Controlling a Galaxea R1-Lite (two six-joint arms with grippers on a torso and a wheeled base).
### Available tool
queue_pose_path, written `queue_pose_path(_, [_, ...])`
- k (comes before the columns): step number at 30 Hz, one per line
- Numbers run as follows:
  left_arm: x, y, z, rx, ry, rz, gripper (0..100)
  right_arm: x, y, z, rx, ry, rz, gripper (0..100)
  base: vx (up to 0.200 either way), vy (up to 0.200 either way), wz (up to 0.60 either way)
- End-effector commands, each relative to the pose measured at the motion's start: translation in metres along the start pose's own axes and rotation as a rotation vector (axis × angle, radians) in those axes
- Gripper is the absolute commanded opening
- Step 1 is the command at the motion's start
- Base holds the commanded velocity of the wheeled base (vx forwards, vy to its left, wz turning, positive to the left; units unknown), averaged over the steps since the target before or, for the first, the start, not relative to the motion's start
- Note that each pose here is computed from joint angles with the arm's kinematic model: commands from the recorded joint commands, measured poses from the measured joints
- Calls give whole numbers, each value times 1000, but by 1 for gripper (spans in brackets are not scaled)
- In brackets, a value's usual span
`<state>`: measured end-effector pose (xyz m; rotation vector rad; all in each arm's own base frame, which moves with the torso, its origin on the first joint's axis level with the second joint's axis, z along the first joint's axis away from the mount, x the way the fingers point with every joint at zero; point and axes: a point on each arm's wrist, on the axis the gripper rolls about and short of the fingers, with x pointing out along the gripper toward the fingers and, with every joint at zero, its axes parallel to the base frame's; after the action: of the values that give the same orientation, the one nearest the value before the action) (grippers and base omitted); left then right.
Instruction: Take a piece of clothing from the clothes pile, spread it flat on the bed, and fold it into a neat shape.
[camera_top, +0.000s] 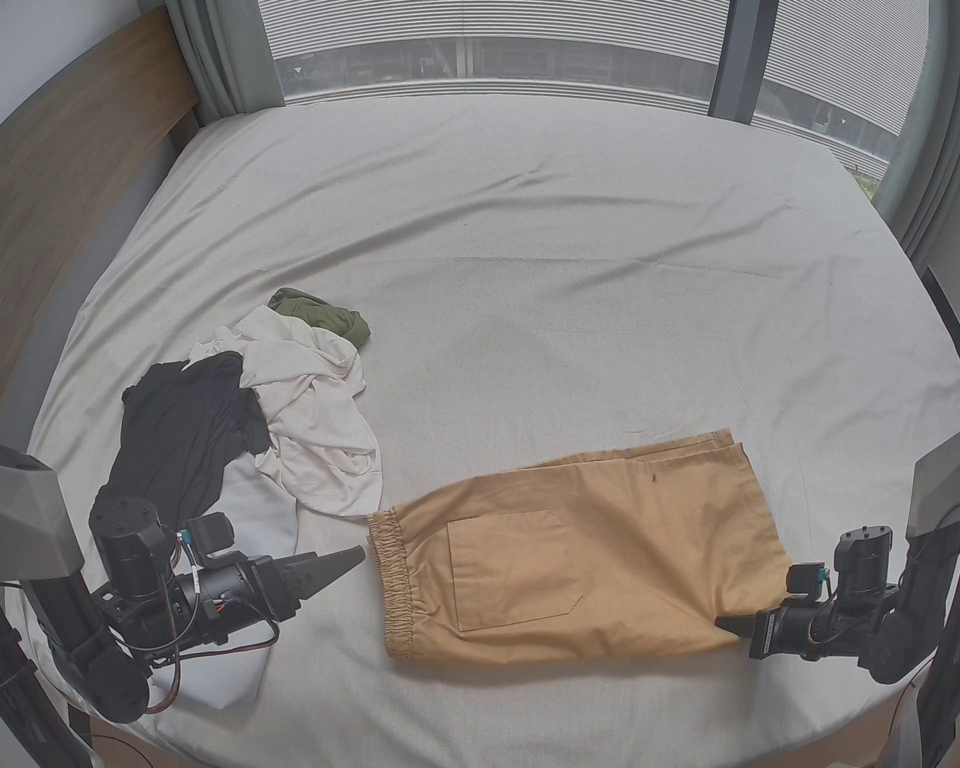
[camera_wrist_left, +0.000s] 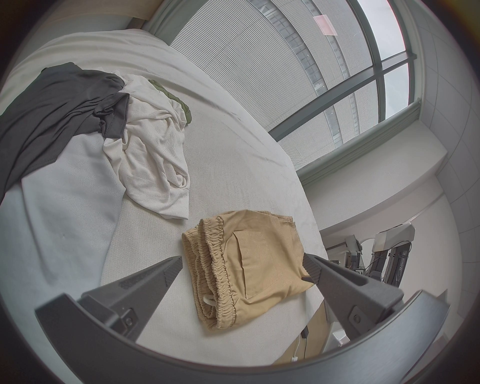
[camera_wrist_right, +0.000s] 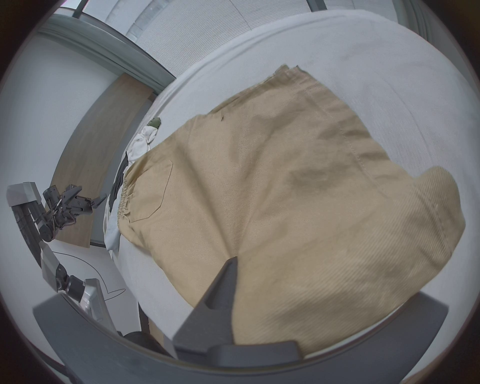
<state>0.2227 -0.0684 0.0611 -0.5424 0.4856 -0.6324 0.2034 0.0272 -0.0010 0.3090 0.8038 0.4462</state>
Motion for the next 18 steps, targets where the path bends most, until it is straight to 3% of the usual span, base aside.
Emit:
queue_pose_path(1, [0, 0, -1, -2, 6, 0, 100, -14, 4, 1, 1, -7, -16, 0, 0, 0, 0])
queue_pose_path(18, [0, -1, -3, -2, 14, -3, 100, -19, -7, -7, 66, 52, -71, 0, 0, 0, 0])
